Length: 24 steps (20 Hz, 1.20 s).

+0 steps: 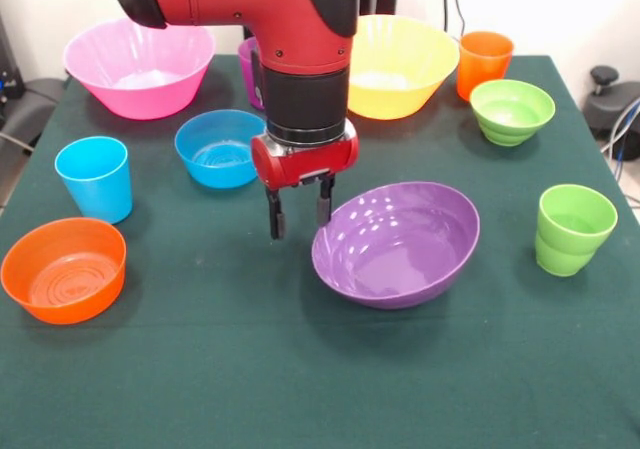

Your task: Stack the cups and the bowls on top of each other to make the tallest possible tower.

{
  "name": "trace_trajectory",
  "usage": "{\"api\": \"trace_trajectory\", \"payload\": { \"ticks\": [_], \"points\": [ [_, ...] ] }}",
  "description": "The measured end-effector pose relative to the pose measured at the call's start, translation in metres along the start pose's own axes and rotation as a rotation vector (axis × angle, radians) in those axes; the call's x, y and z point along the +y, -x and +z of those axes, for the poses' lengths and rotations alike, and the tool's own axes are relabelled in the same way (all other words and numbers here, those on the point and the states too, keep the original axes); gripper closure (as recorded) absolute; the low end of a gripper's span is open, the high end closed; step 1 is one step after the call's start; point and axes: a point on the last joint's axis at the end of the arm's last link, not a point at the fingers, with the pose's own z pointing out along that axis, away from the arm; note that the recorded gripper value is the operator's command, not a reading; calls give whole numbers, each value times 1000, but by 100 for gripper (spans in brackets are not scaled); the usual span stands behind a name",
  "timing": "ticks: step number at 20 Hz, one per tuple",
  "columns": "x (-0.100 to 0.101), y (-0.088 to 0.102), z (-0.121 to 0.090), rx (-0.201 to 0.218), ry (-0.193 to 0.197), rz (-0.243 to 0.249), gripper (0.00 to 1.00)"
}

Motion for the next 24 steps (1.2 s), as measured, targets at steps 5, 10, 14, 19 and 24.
{"api": "trace_trajectory", "payload": {
  "ticks": [5, 10, 14, 19, 24],
  "points": [
    [-10, 5, -2, -50, 0, 24, 0],
    [-18, 14, -5, -103, 9, 46, 0],
    [-16, 19, -9, -134, 23, 53, 0],
    [-8, 23, -14, -152, 51, 57, 0],
    [5, 29, -26, -163, 66, 40, 0]
  ]
}}
